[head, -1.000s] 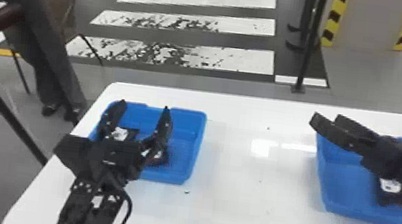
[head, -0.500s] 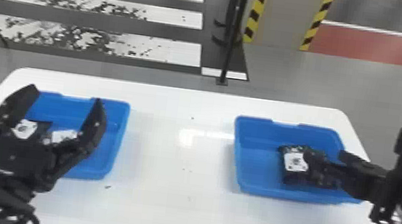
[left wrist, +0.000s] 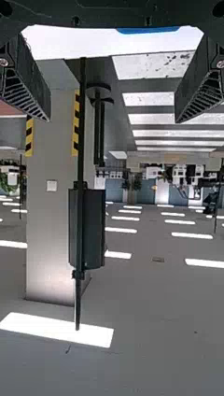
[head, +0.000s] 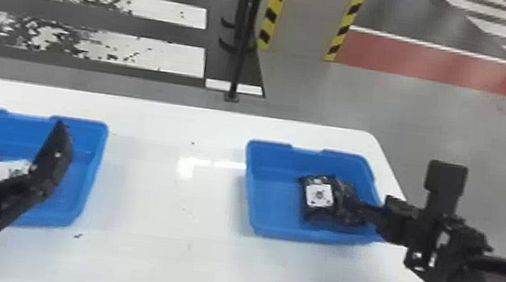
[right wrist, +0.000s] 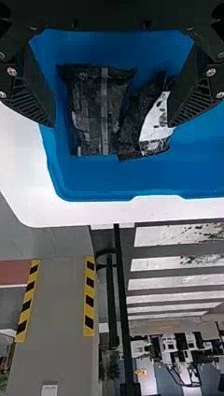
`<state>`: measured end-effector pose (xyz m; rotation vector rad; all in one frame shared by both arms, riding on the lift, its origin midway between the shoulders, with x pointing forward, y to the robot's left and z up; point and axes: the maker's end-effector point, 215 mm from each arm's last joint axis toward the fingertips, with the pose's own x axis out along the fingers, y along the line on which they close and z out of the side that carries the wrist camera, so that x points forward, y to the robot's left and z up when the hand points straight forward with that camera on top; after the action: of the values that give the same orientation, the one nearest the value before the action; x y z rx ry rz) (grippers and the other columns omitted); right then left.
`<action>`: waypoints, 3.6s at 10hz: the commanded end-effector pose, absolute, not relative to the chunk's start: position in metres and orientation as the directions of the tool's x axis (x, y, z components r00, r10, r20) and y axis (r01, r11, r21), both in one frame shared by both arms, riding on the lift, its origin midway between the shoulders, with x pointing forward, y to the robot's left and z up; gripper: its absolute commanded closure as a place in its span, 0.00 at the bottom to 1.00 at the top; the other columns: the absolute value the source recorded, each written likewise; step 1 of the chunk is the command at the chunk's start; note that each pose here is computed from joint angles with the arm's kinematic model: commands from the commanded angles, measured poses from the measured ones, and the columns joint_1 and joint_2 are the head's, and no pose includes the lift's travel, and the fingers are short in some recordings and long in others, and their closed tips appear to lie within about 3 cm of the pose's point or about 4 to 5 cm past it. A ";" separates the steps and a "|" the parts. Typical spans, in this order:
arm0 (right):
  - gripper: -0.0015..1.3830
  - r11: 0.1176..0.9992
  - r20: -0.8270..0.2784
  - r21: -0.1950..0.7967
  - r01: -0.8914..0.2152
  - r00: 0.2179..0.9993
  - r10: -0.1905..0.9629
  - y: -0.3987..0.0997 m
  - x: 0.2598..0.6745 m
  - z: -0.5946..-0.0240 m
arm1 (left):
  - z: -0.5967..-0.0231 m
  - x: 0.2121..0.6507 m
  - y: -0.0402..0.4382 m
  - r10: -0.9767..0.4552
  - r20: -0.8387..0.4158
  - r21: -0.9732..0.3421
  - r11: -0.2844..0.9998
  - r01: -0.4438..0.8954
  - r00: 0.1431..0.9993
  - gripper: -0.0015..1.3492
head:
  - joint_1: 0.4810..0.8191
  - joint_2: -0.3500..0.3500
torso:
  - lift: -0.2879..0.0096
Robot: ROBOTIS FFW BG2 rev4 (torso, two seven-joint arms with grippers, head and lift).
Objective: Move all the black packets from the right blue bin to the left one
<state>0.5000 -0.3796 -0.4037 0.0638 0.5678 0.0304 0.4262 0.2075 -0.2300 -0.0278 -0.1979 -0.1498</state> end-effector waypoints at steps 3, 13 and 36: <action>0.10 0.986 -0.538 0.141 -0.088 0.830 0.151 -0.333 0.536 -0.429 | -0.229 0.426 0.201 -0.160 0.199 -0.013 0.986 0.166 0.967 0.04 | 0.63 0.24 | 0.50; 0.16 0.981 -0.634 0.171 -0.093 0.751 0.182 -0.300 0.532 -0.469 | -0.231 0.426 0.201 -0.168 0.196 -0.015 0.985 0.174 0.966 0.05 | 0.63 0.34 | 0.50; 0.81 0.182 0.132 0.733 -0.655 0.399 0.907 0.032 0.484 -0.337 | -0.263 0.456 0.127 -0.375 0.074 -0.264 0.886 0.380 0.924 0.07 | 0.63 0.75 | 0.50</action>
<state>0.4879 0.0265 -0.3388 0.8167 0.3696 1.1238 0.4545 0.1301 -0.2559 -0.2788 -0.0495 -0.3844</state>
